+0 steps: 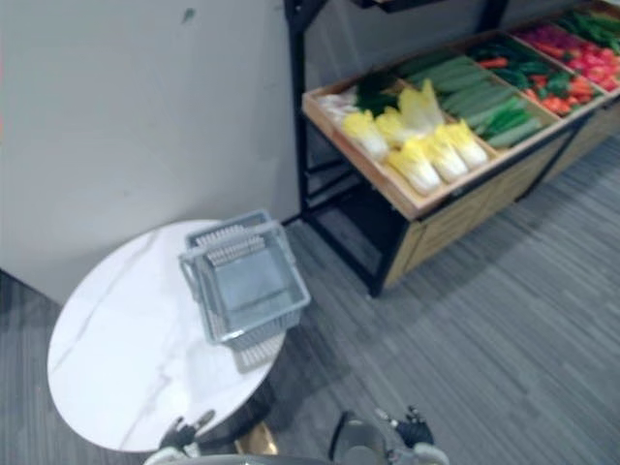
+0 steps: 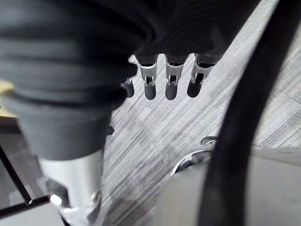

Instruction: Pick vegetable in the basket

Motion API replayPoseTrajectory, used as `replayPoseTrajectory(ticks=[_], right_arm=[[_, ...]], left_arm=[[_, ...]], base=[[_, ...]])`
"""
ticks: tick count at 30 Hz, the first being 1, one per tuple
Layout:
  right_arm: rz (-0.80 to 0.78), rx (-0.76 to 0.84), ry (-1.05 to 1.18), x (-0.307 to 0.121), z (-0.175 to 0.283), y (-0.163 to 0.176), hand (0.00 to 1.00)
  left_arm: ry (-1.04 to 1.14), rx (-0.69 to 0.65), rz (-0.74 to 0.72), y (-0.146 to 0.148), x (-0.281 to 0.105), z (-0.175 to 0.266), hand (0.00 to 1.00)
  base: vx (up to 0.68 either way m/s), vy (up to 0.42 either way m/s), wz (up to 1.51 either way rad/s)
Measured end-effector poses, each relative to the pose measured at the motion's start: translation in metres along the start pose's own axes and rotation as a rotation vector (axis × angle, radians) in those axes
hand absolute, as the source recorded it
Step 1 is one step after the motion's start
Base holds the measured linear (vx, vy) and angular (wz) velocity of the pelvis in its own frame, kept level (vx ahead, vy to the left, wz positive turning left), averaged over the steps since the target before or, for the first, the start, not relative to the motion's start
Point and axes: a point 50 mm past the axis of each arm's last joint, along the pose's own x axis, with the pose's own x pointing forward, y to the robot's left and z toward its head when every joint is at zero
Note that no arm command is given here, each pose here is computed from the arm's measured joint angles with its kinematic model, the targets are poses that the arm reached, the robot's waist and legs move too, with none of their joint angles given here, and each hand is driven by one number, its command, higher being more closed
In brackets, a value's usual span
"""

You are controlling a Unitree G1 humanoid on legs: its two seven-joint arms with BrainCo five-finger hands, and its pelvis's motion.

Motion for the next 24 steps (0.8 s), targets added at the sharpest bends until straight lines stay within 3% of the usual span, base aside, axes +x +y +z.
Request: replayPoseTrajectory(ticks=[8, 14, 20, 24], right_arm=[[-0.013, -0.058, 0.035, -0.002, -0.008, -0.015, 0.00], [-0.085, 0.040, 0.050, -0.003, -0.010, -0.030, 0.00], [-0.353, 0.278, 0.070, -0.014, -0.010, -0.094, 0.00], [-0.479, 0.344, 0.005, -0.021, 0.013, -0.137, 0.00]], left_arm=[[-0.016, 0.011, -0.014, 0.004, 0.001, 0.005, 0.00], [-0.001, 0.030, 0.001, 0.011, 0.002, 0.004, 0.00], [0.080, 0.098, 0.041, 0.031, -0.004, -0.019, 0.00], [0.140, 0.130, 0.058, 0.045, -0.012, -0.041, 0.00]], base=[[0.12, -0.095, 0.98], [-0.04, 0.102, 0.38], [-0.11, 0.122, 0.12], [-0.05, 0.069, -0.17]])
